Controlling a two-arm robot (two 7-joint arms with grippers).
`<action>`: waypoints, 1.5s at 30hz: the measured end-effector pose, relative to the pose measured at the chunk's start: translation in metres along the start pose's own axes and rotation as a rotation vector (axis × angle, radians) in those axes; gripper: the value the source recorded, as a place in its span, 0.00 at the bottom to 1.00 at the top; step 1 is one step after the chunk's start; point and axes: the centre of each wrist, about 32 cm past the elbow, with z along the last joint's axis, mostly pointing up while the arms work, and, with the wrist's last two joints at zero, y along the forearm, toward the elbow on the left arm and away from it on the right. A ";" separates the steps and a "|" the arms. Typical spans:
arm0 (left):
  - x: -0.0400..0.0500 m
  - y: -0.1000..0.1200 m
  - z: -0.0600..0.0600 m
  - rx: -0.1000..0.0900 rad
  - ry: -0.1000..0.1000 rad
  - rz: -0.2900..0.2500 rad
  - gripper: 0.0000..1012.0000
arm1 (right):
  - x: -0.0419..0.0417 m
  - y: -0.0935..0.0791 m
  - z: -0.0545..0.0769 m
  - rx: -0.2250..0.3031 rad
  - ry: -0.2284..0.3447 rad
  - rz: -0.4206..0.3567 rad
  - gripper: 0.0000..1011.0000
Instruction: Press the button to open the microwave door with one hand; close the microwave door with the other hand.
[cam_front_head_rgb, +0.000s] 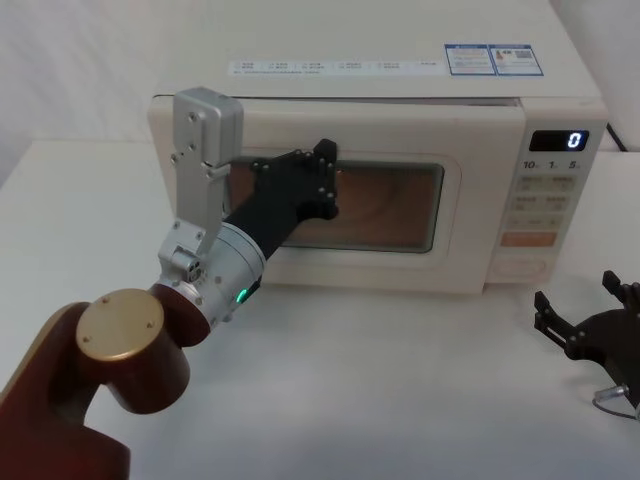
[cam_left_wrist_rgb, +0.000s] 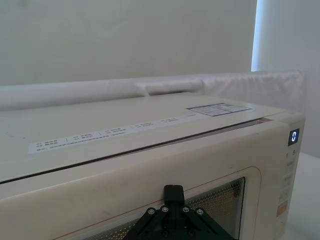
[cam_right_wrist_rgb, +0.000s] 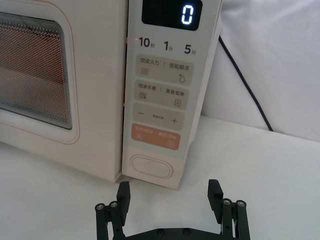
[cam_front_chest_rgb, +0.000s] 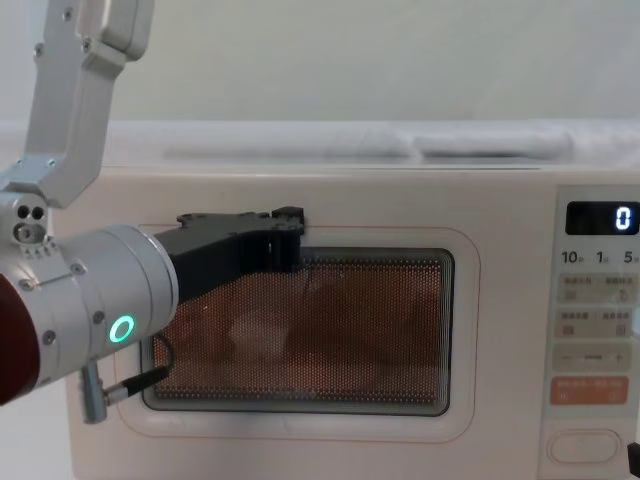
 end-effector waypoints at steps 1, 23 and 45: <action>0.0000 0.000 0.000 0.000 0.000 0.001 0.00 | 0.0000 0.000 0.000 0.000 0.000 0.000 0.99; 0.0033 -0.006 -0.001 0.001 0.012 0.011 0.00 | 0.0000 0.000 0.000 0.000 0.000 0.000 0.99; 0.0062 -0.006 -0.002 0.002 0.031 0.021 0.00 | 0.0000 0.000 0.000 0.000 0.000 0.000 0.99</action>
